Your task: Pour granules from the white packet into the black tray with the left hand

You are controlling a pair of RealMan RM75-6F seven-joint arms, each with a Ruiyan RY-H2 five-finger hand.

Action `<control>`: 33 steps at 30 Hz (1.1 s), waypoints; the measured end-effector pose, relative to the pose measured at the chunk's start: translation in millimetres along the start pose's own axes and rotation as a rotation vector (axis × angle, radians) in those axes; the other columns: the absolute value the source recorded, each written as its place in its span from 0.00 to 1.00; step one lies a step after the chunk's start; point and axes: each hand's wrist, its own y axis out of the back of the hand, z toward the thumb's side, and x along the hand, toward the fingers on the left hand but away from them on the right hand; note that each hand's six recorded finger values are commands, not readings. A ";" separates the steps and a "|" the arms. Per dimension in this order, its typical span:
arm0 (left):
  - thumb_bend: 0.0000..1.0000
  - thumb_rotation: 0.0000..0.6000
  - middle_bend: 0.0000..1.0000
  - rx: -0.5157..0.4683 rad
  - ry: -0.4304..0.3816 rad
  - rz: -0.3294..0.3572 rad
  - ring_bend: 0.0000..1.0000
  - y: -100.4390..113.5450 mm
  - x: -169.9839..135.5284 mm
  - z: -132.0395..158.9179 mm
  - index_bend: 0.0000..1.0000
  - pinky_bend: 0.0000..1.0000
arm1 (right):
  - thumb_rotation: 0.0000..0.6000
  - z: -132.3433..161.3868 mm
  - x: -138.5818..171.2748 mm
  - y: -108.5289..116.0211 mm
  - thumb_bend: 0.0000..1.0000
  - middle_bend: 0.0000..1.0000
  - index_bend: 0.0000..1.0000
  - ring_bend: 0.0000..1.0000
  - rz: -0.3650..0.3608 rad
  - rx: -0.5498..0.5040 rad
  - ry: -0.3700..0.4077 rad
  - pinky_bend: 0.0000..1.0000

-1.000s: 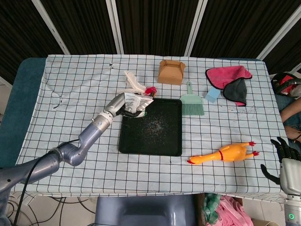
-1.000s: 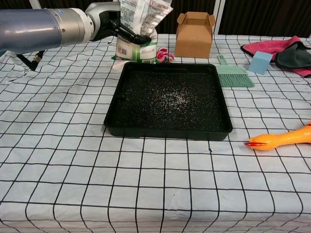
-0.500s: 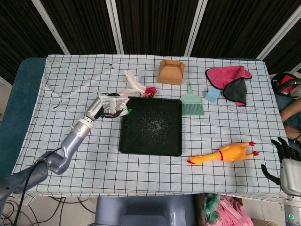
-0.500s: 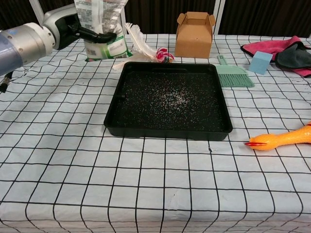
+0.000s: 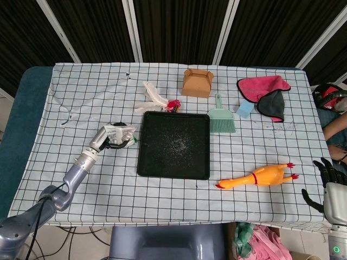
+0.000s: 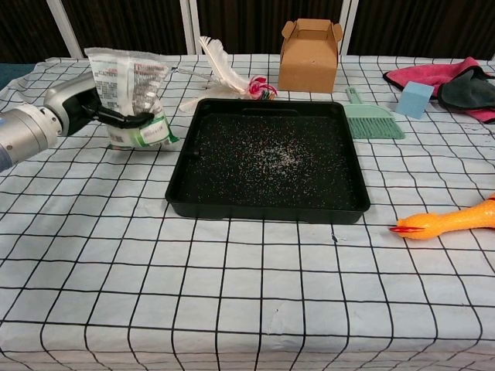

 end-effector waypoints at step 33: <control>0.15 1.00 0.34 0.061 0.076 -0.043 0.19 -18.8 11.1 -21.8 0.37 0.28 | 1.00 0.7 -0.5 -0.8 0.24 0.08 0.16 0.17 0.003 -0.006 0.005 0.17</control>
